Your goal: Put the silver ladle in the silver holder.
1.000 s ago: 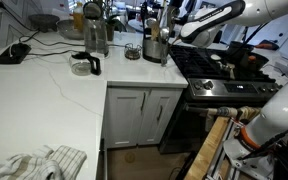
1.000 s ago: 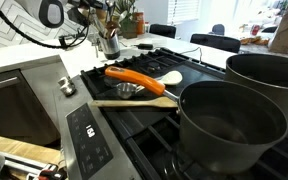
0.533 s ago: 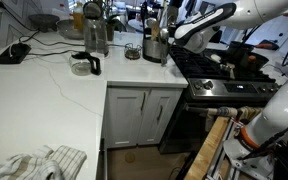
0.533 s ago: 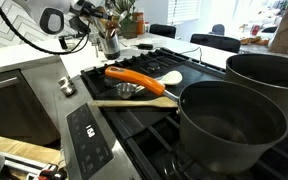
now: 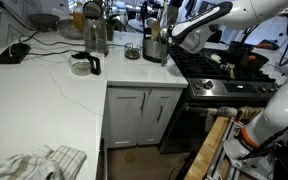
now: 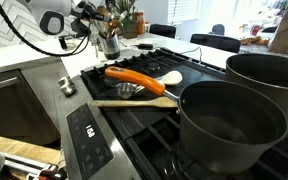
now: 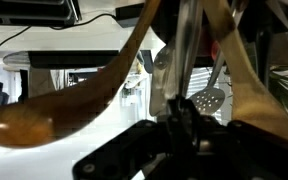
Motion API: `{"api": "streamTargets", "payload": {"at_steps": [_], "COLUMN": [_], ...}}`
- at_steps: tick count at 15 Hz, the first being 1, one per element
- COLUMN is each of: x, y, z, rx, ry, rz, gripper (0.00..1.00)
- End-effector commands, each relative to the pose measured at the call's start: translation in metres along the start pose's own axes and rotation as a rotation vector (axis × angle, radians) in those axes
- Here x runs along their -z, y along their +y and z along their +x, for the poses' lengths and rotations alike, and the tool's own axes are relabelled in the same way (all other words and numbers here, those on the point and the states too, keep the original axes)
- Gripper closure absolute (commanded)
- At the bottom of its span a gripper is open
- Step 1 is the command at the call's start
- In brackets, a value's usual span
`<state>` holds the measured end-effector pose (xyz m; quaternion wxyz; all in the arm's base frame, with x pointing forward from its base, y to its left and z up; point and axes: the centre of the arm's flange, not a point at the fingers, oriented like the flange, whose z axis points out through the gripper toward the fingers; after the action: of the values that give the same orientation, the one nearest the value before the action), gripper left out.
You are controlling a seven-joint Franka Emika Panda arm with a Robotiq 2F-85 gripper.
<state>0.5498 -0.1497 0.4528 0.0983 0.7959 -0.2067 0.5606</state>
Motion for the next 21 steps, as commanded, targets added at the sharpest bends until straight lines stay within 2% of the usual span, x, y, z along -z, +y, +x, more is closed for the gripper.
{"api": "streamTargets", "payload": {"at_steps": [1, 2, 3, 4, 8, 11, 12, 16, 21], "x": [-0.005, -0.005, -0.004, -0.003, 0.005, 0.024, 0.031, 0.071, 0.118], "y": [-0.006, -0.006, -0.007, -0.007, -0.011, -0.014, -0.014, 0.005, 0.041], "z": [-0.009, -0.007, -0.006, -0.006, 0.0, 0.016, 0.021, 0.041, 0.017], "rx": [0.033, 0.034, 0.04, 0.046, 0.057, 0.068, 0.073, 0.1, 0.093], "ry": [-0.061, -0.056, -0.051, -0.052, -0.058, -0.081, -0.096, -0.236, -0.456], "rz": [-0.004, -0.002, 0.0, 0.006, 0.024, 0.034, 0.033, 0.025, 0.098], "gripper": [0.97, 0.65, 0.64, 0.58, 0.27, 0.05, 0.01, 0.0, 0.0]}}
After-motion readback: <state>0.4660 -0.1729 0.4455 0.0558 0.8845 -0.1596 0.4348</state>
